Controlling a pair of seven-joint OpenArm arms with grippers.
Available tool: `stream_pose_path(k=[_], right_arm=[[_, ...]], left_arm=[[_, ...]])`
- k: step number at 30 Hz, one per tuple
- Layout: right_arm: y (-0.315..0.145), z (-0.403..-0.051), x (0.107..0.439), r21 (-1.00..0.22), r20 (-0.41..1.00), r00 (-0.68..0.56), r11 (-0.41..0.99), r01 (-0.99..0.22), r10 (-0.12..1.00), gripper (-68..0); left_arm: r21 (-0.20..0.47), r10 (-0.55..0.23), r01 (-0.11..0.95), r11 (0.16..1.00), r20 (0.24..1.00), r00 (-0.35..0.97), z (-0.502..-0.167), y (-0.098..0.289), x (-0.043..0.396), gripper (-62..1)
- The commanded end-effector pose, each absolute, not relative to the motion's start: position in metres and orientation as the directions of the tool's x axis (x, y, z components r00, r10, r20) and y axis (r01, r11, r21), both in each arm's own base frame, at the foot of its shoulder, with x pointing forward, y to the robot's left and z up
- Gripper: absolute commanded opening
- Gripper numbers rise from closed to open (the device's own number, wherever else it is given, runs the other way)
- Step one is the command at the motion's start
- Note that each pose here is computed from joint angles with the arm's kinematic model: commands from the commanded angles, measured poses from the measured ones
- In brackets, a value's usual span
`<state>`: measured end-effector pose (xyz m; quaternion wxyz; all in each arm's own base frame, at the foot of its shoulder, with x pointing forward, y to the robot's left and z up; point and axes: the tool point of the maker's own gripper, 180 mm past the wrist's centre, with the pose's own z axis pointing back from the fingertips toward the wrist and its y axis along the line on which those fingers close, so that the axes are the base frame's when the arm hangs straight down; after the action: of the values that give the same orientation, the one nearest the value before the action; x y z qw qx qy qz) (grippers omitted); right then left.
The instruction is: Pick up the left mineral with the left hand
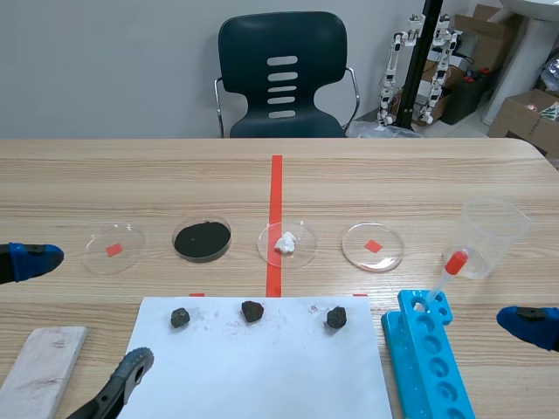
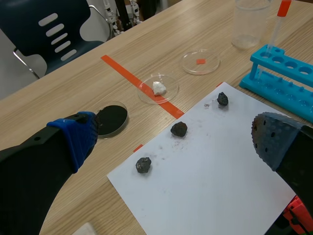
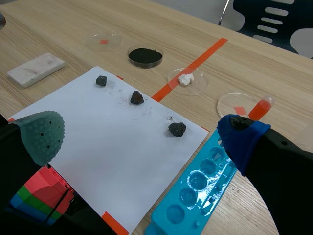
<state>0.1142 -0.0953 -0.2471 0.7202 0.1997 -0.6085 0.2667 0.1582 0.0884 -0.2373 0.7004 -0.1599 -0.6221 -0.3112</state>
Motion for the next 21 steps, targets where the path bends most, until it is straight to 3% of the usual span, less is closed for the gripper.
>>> stream_pose_path(k=[1,21], right_arm=[[-0.0950,-0.2403,0.1168,-0.032,0.988,0.097,0.783,-0.622,0.118,0.4],[-0.0949,-0.2404,0.1168,-0.032,0.988,0.097,0.782,-0.622,0.118,0.4]], left_arm=[[0.158,-0.218,0.628,0.762,0.976,0.019,-0.2325,0.0872,0.1592,1.4],[0.157,-0.221,0.630,0.761,0.975,0.025,-0.2346,0.0853,0.1615,1.4]])
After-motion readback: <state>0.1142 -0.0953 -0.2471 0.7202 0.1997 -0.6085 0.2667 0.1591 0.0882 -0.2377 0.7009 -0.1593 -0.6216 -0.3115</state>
